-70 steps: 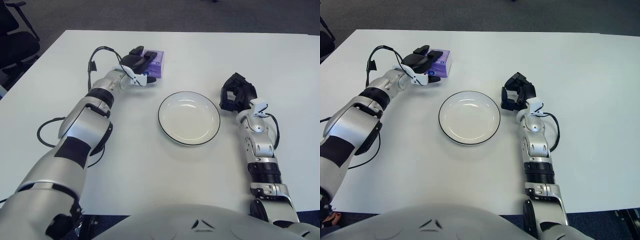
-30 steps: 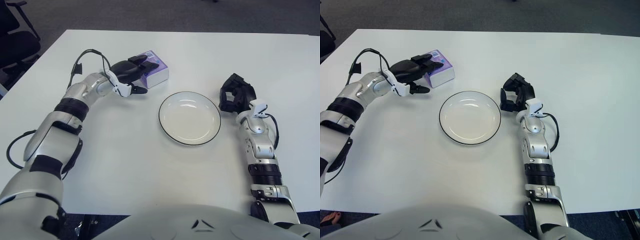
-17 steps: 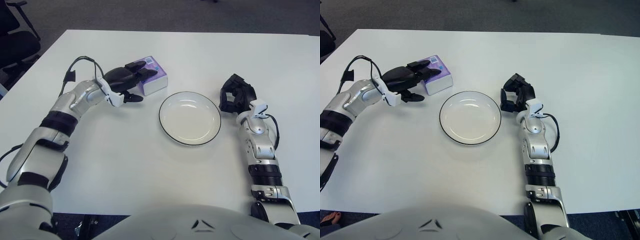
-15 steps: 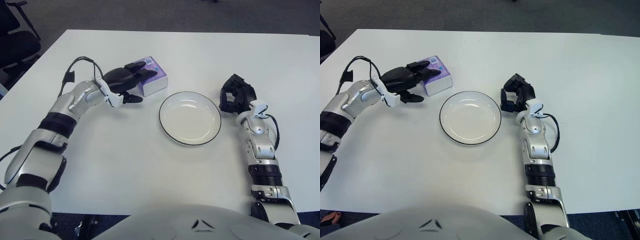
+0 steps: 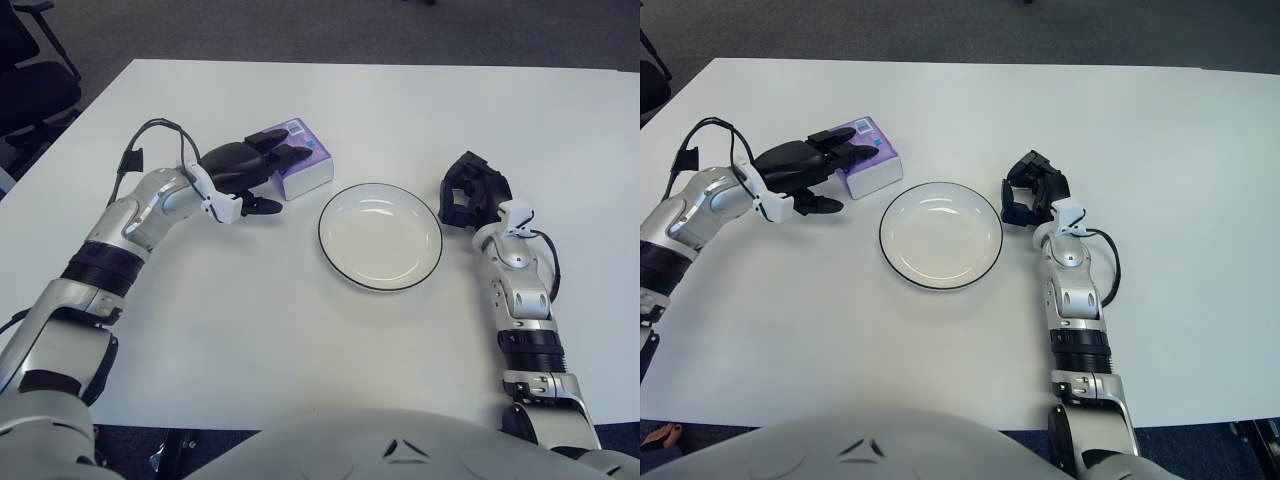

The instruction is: Put the tissue paper into the plate.

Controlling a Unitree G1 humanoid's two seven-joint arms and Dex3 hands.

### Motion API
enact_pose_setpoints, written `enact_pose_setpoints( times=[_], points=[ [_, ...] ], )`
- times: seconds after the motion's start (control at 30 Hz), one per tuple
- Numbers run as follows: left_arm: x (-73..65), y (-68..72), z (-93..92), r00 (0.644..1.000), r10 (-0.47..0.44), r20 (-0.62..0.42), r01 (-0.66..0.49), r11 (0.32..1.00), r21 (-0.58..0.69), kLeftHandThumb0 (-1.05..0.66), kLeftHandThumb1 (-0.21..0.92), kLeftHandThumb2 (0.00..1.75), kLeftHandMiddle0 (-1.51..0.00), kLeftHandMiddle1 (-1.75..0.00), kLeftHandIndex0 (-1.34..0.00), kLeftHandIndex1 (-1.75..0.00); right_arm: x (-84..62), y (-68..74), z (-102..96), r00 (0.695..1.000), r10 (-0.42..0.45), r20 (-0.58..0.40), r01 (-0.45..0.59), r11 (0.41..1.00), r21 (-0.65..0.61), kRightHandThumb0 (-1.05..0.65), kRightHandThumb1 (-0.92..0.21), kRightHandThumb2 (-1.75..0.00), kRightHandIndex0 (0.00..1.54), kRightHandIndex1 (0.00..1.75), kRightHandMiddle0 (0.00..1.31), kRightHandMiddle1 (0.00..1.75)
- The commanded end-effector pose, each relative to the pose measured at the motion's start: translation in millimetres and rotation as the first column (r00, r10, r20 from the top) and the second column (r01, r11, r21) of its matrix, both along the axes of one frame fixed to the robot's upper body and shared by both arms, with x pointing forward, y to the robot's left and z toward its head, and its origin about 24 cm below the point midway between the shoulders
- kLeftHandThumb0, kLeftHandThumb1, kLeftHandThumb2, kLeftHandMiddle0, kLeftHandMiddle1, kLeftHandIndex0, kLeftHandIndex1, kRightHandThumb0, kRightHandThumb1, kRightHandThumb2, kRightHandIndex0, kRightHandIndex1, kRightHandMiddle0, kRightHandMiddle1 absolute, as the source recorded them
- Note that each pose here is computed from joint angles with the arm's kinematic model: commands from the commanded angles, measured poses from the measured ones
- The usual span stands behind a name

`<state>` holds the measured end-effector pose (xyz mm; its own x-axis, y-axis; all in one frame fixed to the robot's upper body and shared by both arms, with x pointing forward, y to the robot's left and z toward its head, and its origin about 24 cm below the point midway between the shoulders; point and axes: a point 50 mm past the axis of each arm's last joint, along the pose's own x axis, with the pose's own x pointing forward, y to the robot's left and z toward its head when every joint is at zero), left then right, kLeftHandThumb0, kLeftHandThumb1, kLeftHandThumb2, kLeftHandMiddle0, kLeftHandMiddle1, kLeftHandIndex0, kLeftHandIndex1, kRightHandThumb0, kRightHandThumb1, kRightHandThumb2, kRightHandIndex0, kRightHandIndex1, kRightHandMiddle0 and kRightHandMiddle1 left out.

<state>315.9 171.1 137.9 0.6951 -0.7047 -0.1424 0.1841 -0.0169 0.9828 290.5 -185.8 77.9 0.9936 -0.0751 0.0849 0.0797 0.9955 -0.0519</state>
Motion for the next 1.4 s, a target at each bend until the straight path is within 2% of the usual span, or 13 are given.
enact_pose_setpoints(
  times=[0.0, 0.2, 0.4, 0.67, 1.03, 1.23, 1.37],
  points=[
    [-8.1, 8.2, -1.9, 1.000, 0.018, -0.018, -0.018, 1.000, -0.001, -1.02, 0.92, 0.83, -0.16, -0.16, 0.00, -0.41, -47.9, -2.3, -75.8, 0.958, -0.047, -0.284, 0.071, 0.994, 0.077, -0.48, -0.30, -1.34, 1.18, 1.75, 0.63, 1.75],
    [-2.9, 3.9, 8.2, 0.996, 0.017, 0.087, -0.013, 0.999, -0.037, -1.02, 0.92, 0.80, -0.16, -0.18, 0.00, -0.53, -47.8, -2.7, -76.0, 0.958, -0.045, -0.285, 0.068, 0.995, 0.074, -0.48, -0.30, -1.34, 1.17, 1.75, 0.63, 1.75],
    [4.2, 3.8, 14.1, 0.972, 0.006, 0.234, 0.011, 0.997, -0.072, -1.04, 0.92, 0.78, -0.14, -0.20, 0.00, -0.62, -47.8, -3.0, -76.1, 0.958, -0.044, -0.284, 0.067, 0.995, 0.073, -0.48, -0.30, -1.34, 1.17, 1.75, 0.63, 1.75],
    [6.1, 2.7, 23.2, 0.903, -0.019, 0.430, 0.092, 0.985, -0.149, -1.05, 0.92, 0.74, -0.11, -0.21, 0.00, -0.61, -48.5, -3.3, -76.3, 0.957, -0.048, -0.286, 0.072, 0.995, 0.074, -0.48, -0.30, -1.34, 1.17, 1.75, 0.62, 1.75],
    [13.0, -0.6, 34.9, 0.844, -0.061, 0.534, 0.170, 0.973, -0.156, -1.05, 0.92, 0.73, -0.06, -0.20, 0.00, -0.47, -48.3, -2.7, -76.2, 0.959, -0.037, -0.282, 0.062, 0.995, 0.079, -0.48, -0.30, -1.33, 1.17, 1.75, 0.62, 1.75],
    [16.7, -1.9, 41.6, 0.831, -0.103, 0.547, 0.193, 0.975, -0.109, -1.05, 0.92, 0.70, -0.02, -0.19, 0.00, -0.43, -48.9, -2.4, -76.6, 0.957, -0.037, -0.288, 0.061, 0.995, 0.076, -0.48, -0.30, -1.33, 1.17, 1.75, 0.62, 1.75],
    [20.1, -3.5, 45.3, 0.823, -0.132, 0.552, 0.206, 0.976, -0.074, -1.05, 0.92, 0.67, 0.00, -0.14, 0.00, -0.33, -48.9, -2.3, -77.1, 0.956, -0.037, -0.290, 0.061, 0.995, 0.075, -0.48, -0.30, -1.34, 1.17, 1.75, 0.63, 1.75]
  ],
)
